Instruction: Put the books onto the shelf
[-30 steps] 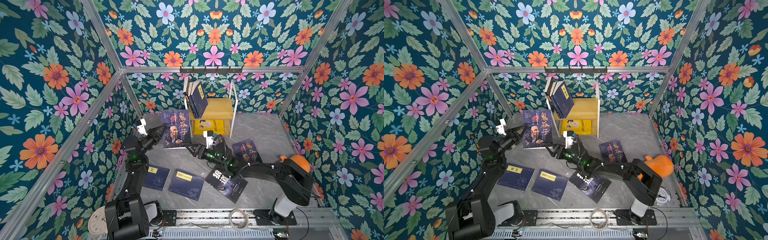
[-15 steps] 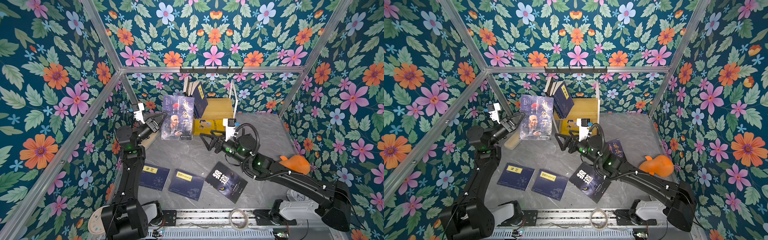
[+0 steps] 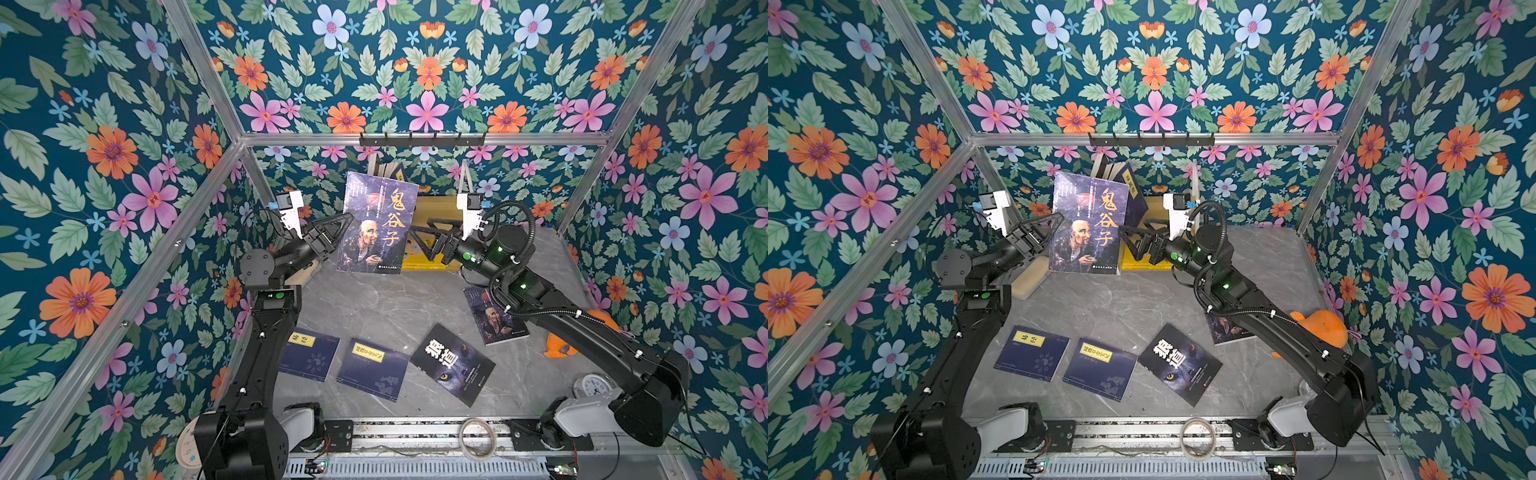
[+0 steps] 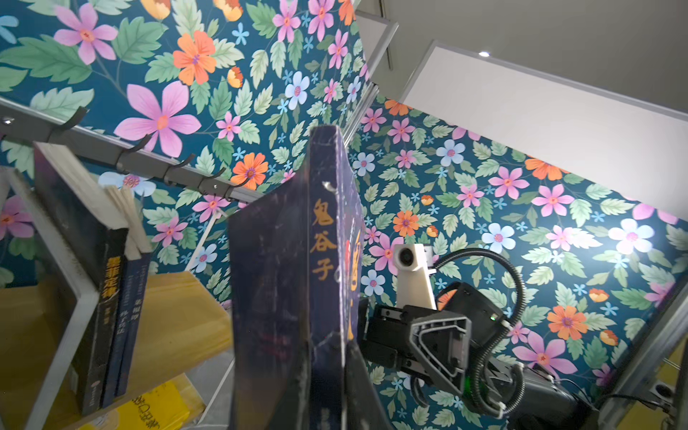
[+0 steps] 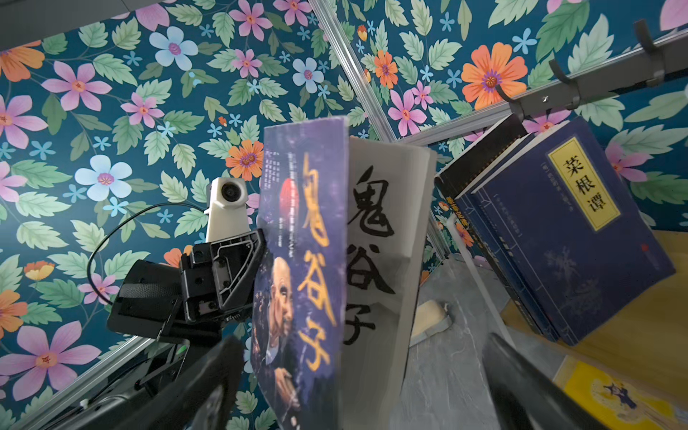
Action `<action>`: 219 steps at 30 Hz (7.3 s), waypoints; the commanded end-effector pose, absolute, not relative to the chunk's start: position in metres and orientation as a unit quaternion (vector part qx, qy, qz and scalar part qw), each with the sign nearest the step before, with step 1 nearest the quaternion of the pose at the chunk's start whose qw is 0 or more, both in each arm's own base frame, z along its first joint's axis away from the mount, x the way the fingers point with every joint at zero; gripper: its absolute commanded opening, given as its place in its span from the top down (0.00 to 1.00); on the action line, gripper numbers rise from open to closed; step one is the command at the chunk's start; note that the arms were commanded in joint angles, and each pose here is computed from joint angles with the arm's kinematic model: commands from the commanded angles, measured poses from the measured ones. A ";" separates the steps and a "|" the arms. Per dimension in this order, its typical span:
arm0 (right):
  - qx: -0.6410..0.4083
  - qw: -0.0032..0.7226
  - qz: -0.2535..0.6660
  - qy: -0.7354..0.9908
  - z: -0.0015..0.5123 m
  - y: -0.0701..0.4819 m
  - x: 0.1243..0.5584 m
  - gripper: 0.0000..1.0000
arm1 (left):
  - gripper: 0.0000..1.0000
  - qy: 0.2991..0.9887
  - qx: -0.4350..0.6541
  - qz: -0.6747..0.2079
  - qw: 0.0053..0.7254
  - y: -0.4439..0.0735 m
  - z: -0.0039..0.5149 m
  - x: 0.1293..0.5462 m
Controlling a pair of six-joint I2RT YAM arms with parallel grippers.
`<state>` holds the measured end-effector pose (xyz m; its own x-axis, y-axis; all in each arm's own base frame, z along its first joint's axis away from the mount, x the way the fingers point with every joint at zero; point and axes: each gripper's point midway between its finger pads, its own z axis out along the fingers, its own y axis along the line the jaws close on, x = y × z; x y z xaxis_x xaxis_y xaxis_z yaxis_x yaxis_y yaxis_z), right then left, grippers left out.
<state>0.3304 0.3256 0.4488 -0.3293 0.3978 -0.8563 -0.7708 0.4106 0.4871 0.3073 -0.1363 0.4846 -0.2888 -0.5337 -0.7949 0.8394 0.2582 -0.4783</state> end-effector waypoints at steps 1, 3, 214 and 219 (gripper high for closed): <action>-0.197 0.543 0.563 0.591 0.458 0.340 0.319 0.01 | 1.00 0.463 0.192 -0.608 0.616 -0.135 0.519 0.273; -0.209 0.527 0.569 0.595 0.451 0.348 0.326 0.01 | 1.00 0.449 0.204 -0.616 0.615 -0.136 0.523 0.266; -0.559 0.391 -0.240 0.690 0.109 0.318 0.483 0.64 | 0.00 0.842 -0.126 -0.277 0.445 -0.045 0.224 0.403; -0.563 0.386 -0.235 0.692 0.112 0.316 0.480 0.95 | 0.00 0.843 -0.124 -0.275 0.446 -0.045 0.224 0.401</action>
